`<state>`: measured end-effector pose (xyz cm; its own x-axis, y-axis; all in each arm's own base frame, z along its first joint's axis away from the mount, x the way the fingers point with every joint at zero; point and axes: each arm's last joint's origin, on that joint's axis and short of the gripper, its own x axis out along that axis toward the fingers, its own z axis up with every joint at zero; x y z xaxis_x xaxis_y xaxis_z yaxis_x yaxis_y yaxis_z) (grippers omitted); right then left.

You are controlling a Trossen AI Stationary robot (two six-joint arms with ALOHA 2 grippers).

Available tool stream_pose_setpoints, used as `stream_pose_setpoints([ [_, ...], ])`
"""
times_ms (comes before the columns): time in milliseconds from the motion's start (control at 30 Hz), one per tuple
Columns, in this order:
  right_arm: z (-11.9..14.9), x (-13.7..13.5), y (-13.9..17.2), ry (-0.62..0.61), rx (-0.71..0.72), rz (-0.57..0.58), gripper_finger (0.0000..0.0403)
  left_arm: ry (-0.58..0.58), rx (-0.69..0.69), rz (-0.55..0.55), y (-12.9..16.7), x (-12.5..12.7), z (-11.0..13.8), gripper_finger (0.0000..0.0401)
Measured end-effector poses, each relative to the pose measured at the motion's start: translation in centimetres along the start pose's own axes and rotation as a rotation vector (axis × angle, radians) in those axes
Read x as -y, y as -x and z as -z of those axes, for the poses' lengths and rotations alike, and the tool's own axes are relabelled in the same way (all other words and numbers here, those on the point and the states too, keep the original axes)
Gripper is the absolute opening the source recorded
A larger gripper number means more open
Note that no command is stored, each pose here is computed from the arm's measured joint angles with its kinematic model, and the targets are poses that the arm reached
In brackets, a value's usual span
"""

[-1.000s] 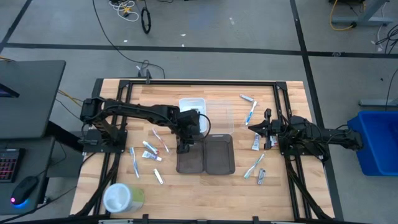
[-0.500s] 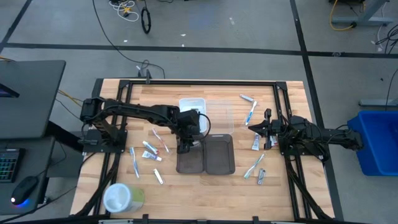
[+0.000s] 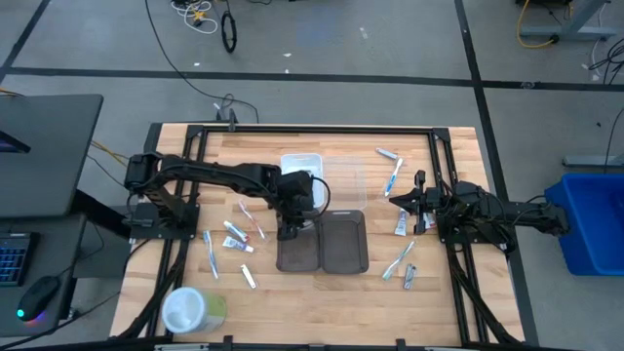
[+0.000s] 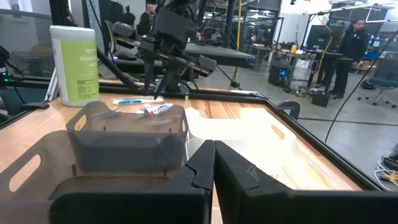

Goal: Pick & Place Travel size toiletries
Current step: Put the orange toothbrush into the transparent bin

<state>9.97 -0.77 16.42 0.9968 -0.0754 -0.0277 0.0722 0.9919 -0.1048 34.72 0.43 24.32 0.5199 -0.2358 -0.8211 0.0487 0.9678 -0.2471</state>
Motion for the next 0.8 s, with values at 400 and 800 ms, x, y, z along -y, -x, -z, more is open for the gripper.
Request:
stream_pose_setpoints([
  [400,0.0,0.0,0.0,0.000,0.000,0.000,0.0013,-0.017,0.003,-0.008,0.4,0.0,0.0,0.0016],
  [800,0.0,0.0,0.0,0.000,0.001,0.000,0.0014,-0.067,0.070,-0.058,4.6,1.0,0.3,0.0014],
])
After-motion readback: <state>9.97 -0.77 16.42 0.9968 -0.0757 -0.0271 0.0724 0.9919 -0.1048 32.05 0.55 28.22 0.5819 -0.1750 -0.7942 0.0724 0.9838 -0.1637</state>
